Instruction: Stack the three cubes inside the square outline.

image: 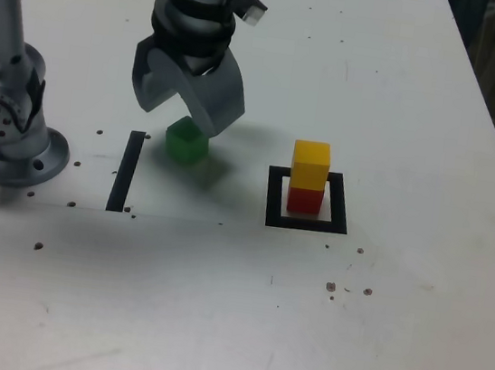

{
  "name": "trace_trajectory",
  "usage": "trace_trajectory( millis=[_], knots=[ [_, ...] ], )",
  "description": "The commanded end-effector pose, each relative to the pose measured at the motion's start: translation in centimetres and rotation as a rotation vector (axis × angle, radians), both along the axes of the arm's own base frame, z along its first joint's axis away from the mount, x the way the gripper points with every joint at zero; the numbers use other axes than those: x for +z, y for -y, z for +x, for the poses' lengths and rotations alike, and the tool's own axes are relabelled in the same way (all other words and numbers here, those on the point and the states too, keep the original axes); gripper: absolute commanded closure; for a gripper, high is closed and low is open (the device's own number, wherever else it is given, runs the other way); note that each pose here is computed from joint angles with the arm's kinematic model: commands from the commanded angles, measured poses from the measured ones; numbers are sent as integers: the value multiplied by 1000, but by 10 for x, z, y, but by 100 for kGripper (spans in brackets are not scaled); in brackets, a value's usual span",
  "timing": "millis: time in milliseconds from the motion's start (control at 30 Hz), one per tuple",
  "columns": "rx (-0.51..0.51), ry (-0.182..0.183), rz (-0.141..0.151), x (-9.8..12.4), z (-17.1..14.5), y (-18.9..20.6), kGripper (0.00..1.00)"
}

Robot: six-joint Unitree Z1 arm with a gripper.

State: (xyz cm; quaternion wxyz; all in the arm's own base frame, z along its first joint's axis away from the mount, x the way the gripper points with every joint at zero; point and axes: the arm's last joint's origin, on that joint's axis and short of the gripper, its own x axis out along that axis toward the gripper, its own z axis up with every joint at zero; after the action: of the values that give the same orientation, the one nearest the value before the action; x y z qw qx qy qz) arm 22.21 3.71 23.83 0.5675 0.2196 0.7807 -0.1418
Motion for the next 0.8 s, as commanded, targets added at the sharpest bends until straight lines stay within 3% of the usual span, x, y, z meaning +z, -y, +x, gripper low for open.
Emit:
trace_trajectory(
  millis=[0,267,567,767],
  knots=[
    [-9,-5,1,-5,3,0,1],
    [-24,-3,3,-9,3,2,9],
    [-65,-13,-28,-16,-1,11,19],
    [-83,-1,-49,-22,-1,15,29]
  ],
)
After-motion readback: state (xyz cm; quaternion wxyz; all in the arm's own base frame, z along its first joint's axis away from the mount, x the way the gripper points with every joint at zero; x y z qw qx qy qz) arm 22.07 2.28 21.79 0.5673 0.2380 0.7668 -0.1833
